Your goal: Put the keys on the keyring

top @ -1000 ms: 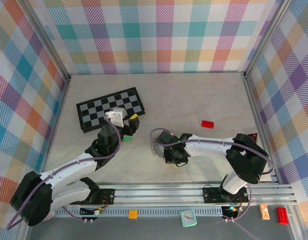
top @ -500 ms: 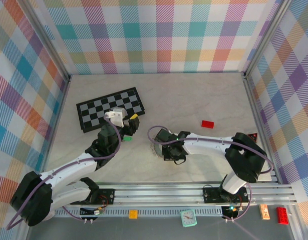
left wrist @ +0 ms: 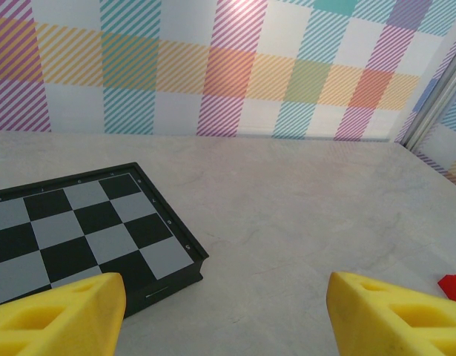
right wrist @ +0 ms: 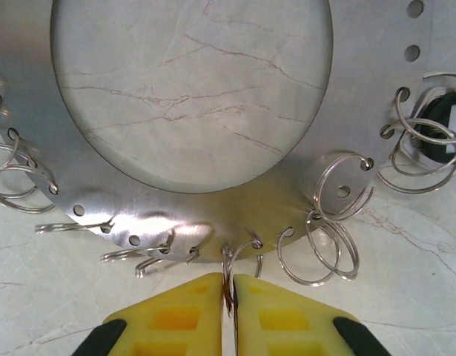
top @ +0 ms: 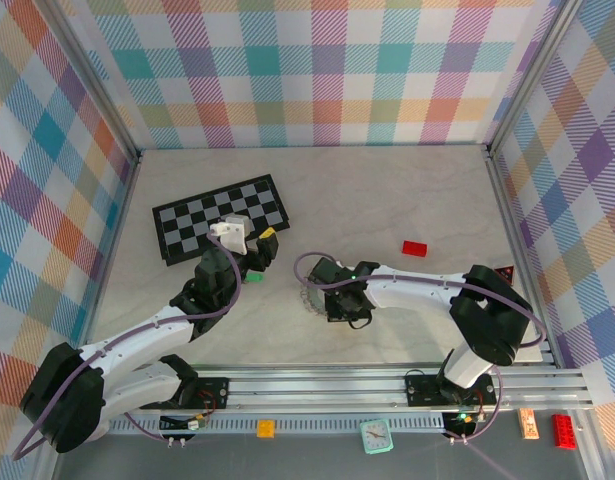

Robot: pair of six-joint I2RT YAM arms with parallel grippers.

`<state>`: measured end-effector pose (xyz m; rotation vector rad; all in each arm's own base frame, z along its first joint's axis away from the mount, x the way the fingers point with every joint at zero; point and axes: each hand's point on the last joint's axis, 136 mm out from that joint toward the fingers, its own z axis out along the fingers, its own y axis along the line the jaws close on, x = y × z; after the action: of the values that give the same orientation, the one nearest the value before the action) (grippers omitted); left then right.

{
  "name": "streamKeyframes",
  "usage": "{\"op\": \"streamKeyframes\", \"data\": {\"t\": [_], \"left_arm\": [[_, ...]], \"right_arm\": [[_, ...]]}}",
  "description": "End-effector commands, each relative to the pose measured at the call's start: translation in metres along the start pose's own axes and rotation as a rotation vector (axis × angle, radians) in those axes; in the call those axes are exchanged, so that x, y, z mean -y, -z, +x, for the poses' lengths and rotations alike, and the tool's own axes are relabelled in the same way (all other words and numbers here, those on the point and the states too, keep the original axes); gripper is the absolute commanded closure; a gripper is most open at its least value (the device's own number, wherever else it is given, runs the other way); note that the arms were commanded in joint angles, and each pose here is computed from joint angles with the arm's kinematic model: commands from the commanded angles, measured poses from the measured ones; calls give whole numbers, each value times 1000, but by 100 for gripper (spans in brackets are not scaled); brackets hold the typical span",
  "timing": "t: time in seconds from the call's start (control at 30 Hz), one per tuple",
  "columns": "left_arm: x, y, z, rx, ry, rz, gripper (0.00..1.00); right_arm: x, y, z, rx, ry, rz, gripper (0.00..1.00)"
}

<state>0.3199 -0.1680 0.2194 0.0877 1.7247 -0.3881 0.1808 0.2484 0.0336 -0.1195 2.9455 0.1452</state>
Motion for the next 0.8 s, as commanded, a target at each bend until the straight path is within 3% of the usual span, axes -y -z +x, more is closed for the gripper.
{"op": "streamKeyframes", "data": {"t": [0.0,0.43,0.77], "left_arm": [[-4,2,-7,29,-9,-15,29],[-5,3,-8,31,-10,-16,29],[-5,3,-8,33,-12,-16,29]], "right_arm": [[-3,3,2,-20,28,12,87],[-2,-2,4,-48,36,46,87],[-4,14,-3,-18,71,44,100]]}}
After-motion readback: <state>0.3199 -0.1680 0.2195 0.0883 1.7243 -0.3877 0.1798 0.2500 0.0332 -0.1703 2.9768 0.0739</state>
